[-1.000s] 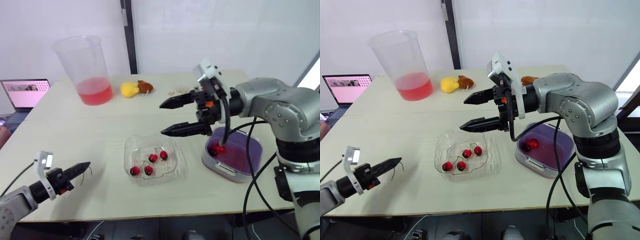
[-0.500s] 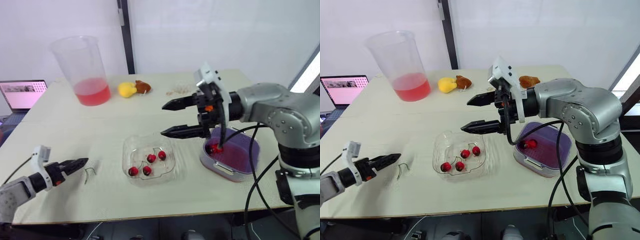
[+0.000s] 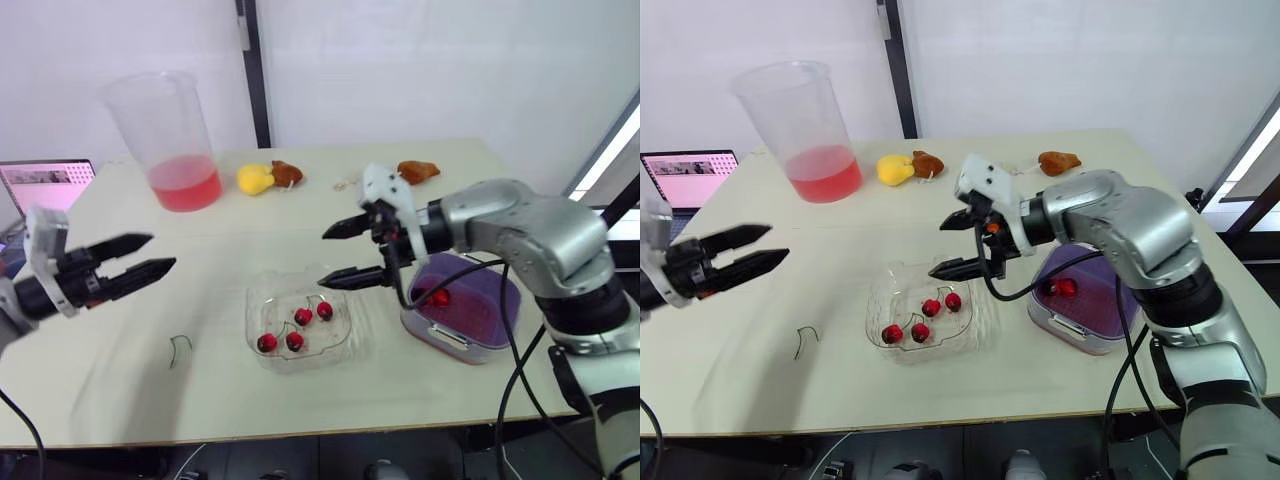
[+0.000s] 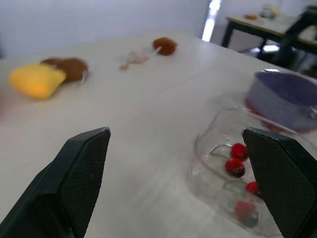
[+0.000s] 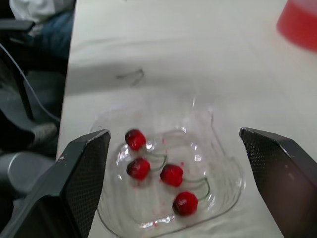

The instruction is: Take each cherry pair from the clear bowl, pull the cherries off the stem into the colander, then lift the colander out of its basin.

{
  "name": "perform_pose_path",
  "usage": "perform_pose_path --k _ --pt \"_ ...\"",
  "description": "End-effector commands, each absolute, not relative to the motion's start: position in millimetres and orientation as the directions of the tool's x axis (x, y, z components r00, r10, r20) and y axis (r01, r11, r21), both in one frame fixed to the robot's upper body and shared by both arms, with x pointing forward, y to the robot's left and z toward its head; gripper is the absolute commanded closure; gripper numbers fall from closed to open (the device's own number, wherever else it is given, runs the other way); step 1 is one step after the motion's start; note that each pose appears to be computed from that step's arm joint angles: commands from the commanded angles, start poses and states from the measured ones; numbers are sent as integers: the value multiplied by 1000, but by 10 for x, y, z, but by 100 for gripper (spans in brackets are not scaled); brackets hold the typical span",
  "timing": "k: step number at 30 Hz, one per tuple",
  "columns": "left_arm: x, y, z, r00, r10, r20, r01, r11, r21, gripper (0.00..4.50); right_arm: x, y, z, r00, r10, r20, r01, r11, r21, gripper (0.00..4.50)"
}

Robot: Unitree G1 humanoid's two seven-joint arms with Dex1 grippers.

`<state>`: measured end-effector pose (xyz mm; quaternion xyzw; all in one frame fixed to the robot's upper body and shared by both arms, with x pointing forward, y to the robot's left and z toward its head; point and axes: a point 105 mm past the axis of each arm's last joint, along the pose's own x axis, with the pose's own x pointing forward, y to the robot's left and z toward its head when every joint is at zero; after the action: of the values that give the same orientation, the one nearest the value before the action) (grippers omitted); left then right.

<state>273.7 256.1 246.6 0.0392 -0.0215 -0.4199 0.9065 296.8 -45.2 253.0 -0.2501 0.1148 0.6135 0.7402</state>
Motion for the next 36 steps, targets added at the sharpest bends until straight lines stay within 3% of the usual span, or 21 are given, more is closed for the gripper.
perform_pose_path --k 1,6,13,23,31,34,36 --pt "2674 2302 2455 552 -832 -63 831 541 129 4 2953 -288 2524 218 831 -512 -965 103 -243 0" --pt "2560 2010 2301 442 -883 -157 897 428 113 4 3119 -140 2314 286 707 -647 -957 245 -155 0" --pt "2553 1933 2163 409 -886 -216 912 393 115 4 3166 16 1884 269 551 -790 -958 239 -160 0" --pt "2514 1808 2057 351 -902 -252 936 344 71 4 3369 -18 1671 342 405 -848 -934 241 -262 0" --pt "2501 1742 2028 344 -904 -253 939 337 75 4 3345 -18 1629 331 363 -871 -941 201 -273 0" --pt "2500 1724 2022 343 -905 -252 939 335 77 0 3342 -15 1618 330 353 -876 -942 189 -278 92" --pt "2494 1710 2026 339 -907 -249 941 331 73 0 3347 -12 1614 333 348 -877 -941 183 -285 192"
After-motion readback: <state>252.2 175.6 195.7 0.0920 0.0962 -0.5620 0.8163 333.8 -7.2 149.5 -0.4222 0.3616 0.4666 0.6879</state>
